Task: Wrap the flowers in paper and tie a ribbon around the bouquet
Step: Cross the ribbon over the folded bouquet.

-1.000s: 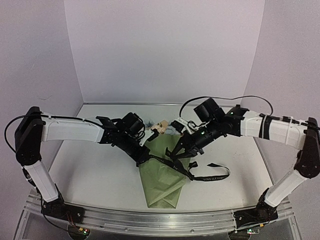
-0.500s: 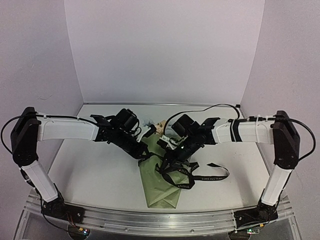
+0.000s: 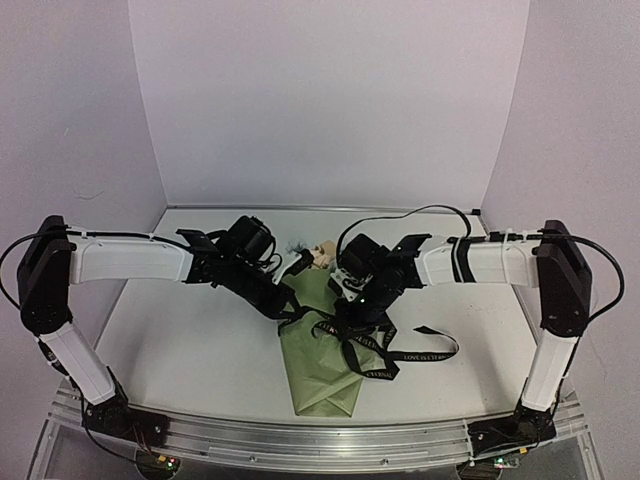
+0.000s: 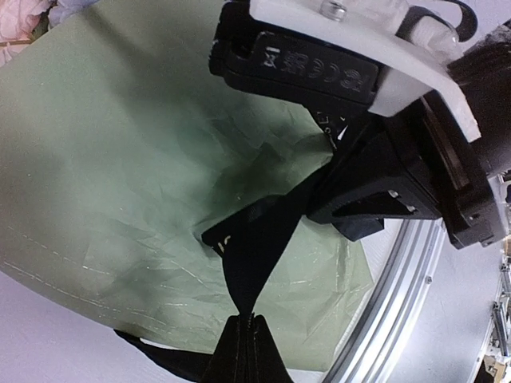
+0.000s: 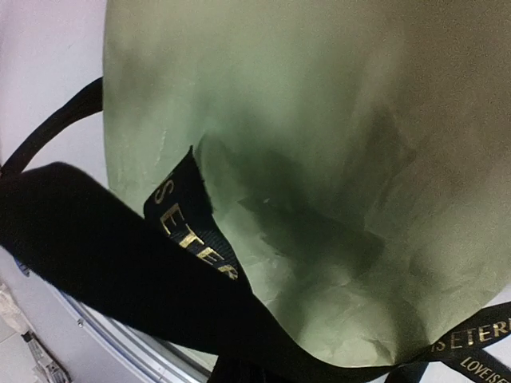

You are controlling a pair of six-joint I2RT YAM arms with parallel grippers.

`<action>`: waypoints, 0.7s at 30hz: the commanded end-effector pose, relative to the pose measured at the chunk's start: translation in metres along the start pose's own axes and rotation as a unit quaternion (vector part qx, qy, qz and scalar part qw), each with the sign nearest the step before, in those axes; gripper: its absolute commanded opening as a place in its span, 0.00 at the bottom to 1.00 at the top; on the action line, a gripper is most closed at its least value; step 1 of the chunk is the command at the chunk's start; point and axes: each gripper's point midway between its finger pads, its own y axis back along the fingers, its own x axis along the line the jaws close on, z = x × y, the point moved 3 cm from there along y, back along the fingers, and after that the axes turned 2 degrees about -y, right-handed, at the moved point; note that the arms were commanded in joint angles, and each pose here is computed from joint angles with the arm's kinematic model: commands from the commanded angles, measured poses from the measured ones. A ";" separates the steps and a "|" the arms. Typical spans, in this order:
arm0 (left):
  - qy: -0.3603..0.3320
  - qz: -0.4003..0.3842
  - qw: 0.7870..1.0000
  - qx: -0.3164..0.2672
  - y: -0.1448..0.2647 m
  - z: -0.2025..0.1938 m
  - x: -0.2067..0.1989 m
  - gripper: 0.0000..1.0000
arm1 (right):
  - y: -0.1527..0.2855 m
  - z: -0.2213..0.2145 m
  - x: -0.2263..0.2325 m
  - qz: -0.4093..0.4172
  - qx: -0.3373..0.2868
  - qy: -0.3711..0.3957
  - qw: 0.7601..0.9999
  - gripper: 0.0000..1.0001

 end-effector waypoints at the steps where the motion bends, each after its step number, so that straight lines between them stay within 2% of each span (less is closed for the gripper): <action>1: -0.005 -0.039 0.999 0.002 0.000 -0.001 -0.009 0.00 | -0.002 0.014 -0.006 -0.069 -0.036 0.001 0.997 0.00; 11: 0.012 -0.045 0.998 0.040 -0.015 -0.014 -0.004 0.01 | -0.009 0.033 -0.003 -0.122 -0.105 -0.018 0.987 0.00; 16: 0.026 -0.030 0.998 0.048 -0.021 -0.016 0.003 0.04 | -0.009 0.044 -0.002 -0.119 -0.145 -0.037 0.982 0.00; 19: 0.031 -0.022 0.998 0.044 -0.022 -0.014 0.005 0.10 | -0.009 0.050 0.002 -0.110 -0.157 -0.041 0.981 0.00; 21: 0.036 -0.013 0.998 0.040 -0.022 -0.011 0.008 0.19 | -0.013 0.052 0.004 -0.105 -0.154 -0.040 0.982 0.00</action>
